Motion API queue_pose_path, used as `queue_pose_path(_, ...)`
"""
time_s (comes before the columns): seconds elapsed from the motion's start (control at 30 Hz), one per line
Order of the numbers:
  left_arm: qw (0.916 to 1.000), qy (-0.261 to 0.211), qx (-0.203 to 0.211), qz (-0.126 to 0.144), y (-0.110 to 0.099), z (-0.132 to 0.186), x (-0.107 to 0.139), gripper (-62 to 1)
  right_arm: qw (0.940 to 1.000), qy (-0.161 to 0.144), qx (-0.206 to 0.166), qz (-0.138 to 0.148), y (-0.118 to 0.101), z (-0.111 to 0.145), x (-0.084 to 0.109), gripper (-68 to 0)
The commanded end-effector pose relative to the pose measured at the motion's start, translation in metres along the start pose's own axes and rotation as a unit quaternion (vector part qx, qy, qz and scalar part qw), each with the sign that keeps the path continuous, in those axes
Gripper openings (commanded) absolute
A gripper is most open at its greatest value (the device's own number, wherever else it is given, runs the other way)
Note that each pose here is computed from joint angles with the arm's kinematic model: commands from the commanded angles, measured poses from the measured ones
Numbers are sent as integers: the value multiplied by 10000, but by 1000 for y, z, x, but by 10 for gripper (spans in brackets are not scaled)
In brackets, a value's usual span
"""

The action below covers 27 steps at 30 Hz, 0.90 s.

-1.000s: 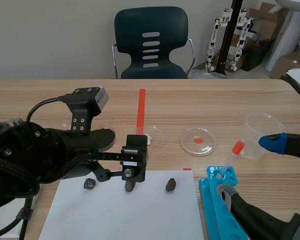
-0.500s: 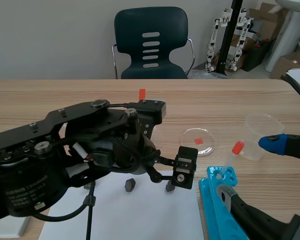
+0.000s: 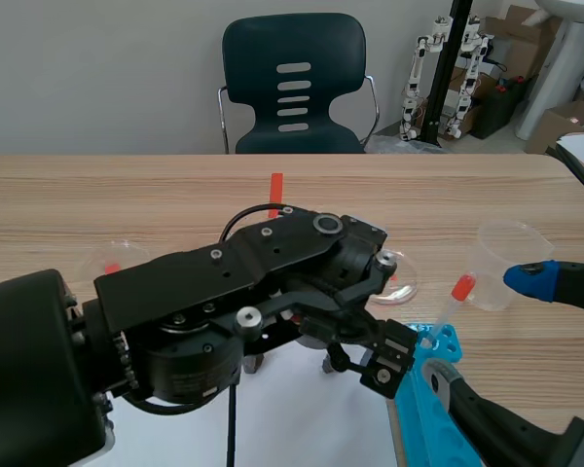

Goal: Pick up the right mineral with the left hand

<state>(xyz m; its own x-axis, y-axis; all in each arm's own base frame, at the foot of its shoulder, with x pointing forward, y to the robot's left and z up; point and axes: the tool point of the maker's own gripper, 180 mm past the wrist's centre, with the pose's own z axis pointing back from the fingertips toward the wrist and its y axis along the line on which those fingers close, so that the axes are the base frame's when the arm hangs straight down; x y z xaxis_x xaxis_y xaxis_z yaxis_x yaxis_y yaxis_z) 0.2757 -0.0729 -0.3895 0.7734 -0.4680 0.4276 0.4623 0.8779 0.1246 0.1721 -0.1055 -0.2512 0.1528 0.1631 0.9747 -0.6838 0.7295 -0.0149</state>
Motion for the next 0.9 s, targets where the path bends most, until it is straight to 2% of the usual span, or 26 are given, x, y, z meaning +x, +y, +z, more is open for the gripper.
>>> queue_pose_path(0.0, 9998, -173, -44, -73, -7, 6, 13, 14, 9998, -197, 3, 0, 0, -2, 10, 4)
queue_pose_path(0.2, 9998, -30, -14, -176, -13, -2, 7, 14, 9998, -197, 3, 0, 0, -2, 10, 4)
queue_pose_path(0.47, 9991, 46, -422, -32, -25, -13, 1, 14, 9998, -197, 3, 0, 0, -2, 10, 4)
queue_pose_path(0.6, 9985, 238, -486, 71, -24, -18, -6, 14, 9998, -197, 3, 0, 0, -2, 10, 4)
queue_pose_path(0.87, 9983, 145, -541, 151, -25, -19, -1, 14, 9998, -197, 3, 0, 0, -2, 10, 4)
